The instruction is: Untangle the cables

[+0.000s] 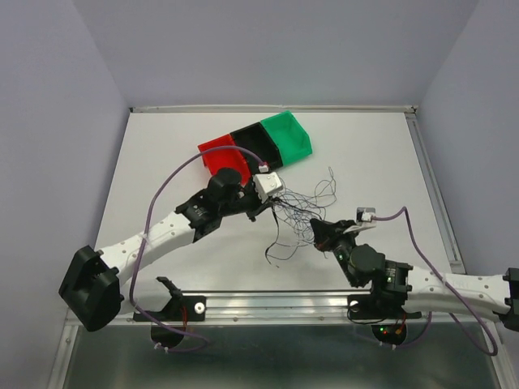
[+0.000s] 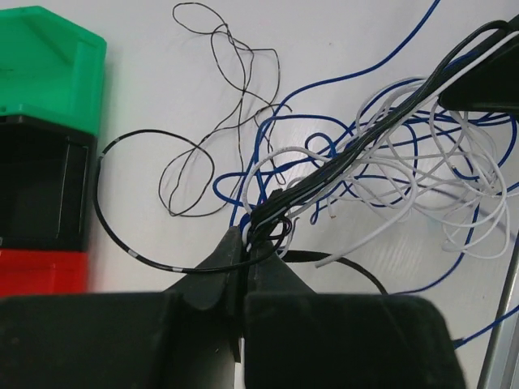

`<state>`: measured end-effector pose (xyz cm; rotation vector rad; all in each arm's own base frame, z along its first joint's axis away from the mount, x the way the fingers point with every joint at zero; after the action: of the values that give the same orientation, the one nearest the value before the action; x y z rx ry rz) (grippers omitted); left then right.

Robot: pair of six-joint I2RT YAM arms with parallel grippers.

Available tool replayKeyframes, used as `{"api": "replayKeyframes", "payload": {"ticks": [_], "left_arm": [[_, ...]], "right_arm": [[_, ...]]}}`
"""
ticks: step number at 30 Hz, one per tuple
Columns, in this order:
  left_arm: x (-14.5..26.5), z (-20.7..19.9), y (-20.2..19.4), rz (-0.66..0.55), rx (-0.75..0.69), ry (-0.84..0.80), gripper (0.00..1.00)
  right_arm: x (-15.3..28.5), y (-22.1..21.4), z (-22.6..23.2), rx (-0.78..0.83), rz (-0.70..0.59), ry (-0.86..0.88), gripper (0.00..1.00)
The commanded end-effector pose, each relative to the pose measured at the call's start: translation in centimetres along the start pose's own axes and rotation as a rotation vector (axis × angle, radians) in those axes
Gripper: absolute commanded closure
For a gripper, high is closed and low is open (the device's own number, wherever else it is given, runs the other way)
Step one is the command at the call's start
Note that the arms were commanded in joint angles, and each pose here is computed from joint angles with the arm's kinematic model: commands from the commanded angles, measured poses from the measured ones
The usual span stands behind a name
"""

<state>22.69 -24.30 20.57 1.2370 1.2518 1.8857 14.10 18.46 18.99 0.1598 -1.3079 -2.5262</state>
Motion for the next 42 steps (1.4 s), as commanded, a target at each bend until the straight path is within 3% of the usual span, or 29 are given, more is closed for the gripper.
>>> {"api": "replayKeyframes", "payload": {"ticks": [1,5,11,12,14,21,23,25,27,31,32,33,38,41,42], "left_arm": [[4.1,5.0,0.7,0.028,-0.065,0.422,1.00],[6.9,7.1,0.7,0.106,-0.119,0.651,1.00],[12.0,9.8,0.7,0.224,-0.223,0.924,1.00],[12.3,9.9,0.9,0.216,-0.232,0.917,1.00],[13.2,9.6,1.4,0.197,-0.249,0.891,1.00],[17.7,11.3,2.0,0.274,-0.297,1.146,1.00],[19.3,11.5,3.0,0.264,-0.302,1.218,1.00],[21.6,11.7,4.1,0.267,-0.317,1.307,1.00],[23.4,11.6,5.3,0.257,-0.329,1.367,1.00],[24.5,11.3,7.7,0.197,-0.328,1.289,1.00],[24.3,11.2,7.5,0.211,-0.329,1.269,1.00],[24.2,11.3,7.6,0.213,-0.328,1.268,1.00],[23.4,10.7,8.0,0.182,-0.309,1.142,1.00],[23.6,10.1,8.5,0.175,-0.305,1.070,1.00],[23.7,9.9,8.8,0.164,-0.304,1.063,1.00]], "right_arm": [[0.7,2.6,-3.2,-0.009,-0.140,-0.235,0.99],[1.4,3.3,-4.7,-0.036,-0.179,-0.289,0.85],[2.2,4.6,-5.5,-0.028,-0.193,-0.324,0.83],[2.2,4.7,-5.4,-0.027,-0.183,-0.315,0.84],[2.3,4.8,-5.3,-0.028,-0.178,-0.311,0.99],[2.8,5.8,-5.8,-0.047,-0.198,-0.338,0.99],[3.0,6.1,-6.0,-0.052,-0.211,-0.345,0.95],[3.2,6.6,-6.1,-0.061,-0.219,-0.345,0.79],[3.4,7.0,-6.0,-0.074,-0.213,-0.331,0.78],[3.4,6.7,-5.7,-0.061,-0.174,-0.303,0.71],[3.4,6.8,-5.6,-0.054,-0.169,-0.302,0.79],[3.3,6.6,-5.5,-0.044,-0.160,-0.301,0.99],[2.7,5.7,-4.4,0.005,-0.110,-0.303,1.00],[2.0,5.6,-2.6,0.048,-0.062,-0.289,0.80],[1.7,5.3,-2.0,0.055,-0.040,-0.273,0.65]]}}
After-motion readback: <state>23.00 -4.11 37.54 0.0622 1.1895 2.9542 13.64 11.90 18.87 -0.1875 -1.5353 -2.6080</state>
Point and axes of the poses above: each gripper's point midway between its finger pads, its own x axis back along the fingers, its own z axis along the line the jaws close on, y = z × x, the point moved 6 cm from there along x, back along the fingers, and after that the axes turned 3 degrees about -x, right-handed, at the moved point
